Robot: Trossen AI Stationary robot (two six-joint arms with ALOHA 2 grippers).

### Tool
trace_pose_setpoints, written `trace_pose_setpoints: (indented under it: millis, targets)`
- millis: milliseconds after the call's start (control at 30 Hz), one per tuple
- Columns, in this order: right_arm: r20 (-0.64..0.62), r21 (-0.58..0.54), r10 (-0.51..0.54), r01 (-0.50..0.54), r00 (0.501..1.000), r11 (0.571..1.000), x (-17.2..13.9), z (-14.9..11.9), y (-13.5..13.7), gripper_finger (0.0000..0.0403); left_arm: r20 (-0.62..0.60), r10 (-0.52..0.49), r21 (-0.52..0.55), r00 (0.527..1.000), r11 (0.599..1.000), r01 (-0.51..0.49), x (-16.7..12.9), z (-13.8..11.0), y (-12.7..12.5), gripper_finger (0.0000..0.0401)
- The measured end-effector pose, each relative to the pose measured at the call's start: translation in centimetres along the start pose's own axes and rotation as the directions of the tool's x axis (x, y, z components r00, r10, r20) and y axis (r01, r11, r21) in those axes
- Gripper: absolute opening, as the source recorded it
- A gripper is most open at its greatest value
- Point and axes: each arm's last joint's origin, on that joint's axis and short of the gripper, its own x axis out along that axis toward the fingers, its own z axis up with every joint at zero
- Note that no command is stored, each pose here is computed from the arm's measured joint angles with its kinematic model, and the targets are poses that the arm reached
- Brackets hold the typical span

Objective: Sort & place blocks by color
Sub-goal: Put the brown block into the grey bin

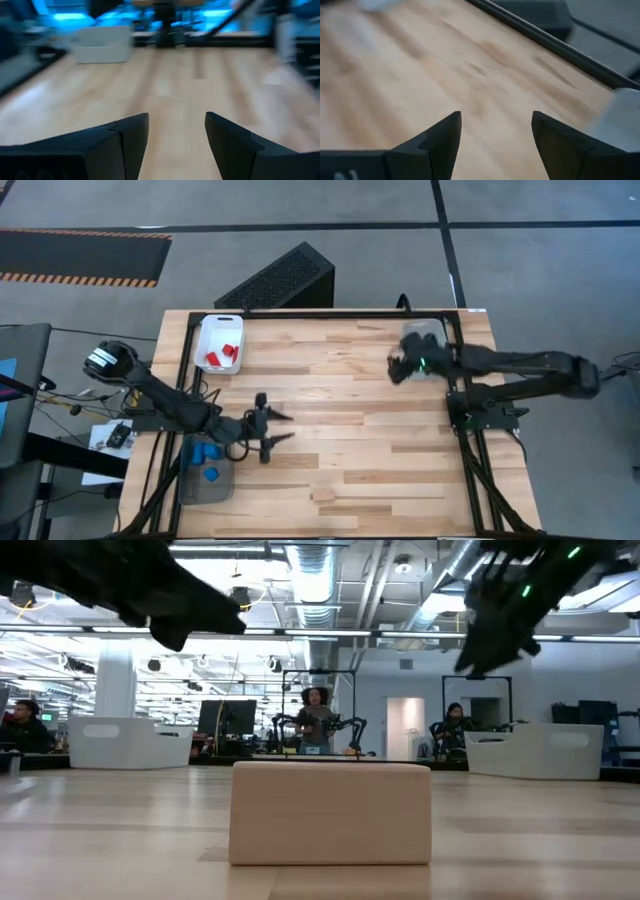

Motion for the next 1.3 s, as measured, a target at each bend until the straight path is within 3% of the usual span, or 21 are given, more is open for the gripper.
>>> trace_pose_setpoints:
  millis: [133,433,633,933,1300]
  targets:
    - [0.113,-0.028,0.132,-0.13,0.985,0.991,-3.4,-2.0,4.3,0.0265,0.024,-0.102,0.004,0.994,0.995,0.102,0.2,-0.5,-2.4,0.0187]
    - [0.302,-0.119,0.312,-0.289,0.901,0.95,-8.4,-7.8,11.2,0.0265,0.002,-0.132,0.061,0.991,0.989,0.132,3.3,-0.7,-9.2,0.0191]
    - [0.309,-0.106,0.322,-0.304,0.895,0.947,-8.4,-10.7,13.2,0.0265,-0.046,-0.168,0.039,0.985,0.985,0.17,5.1,-0.5,-12.6,0.0223]
    - [0.242,-0.097,0.326,-0.312,0.914,0.945,-7.1,-13.2,15.5,0.0265,-0.195,-0.218,0.066,0.956,0.97,0.234,8.4,-3.3,-15.9,0.0297]
    - [0.226,-0.119,0.357,-0.338,0.906,0.934,-8.0,-13.3,17.4,0.0265,-0.322,-0.145,0.054,0.935,0.984,0.171,9.6,-4.8,-16.4,0.0295]
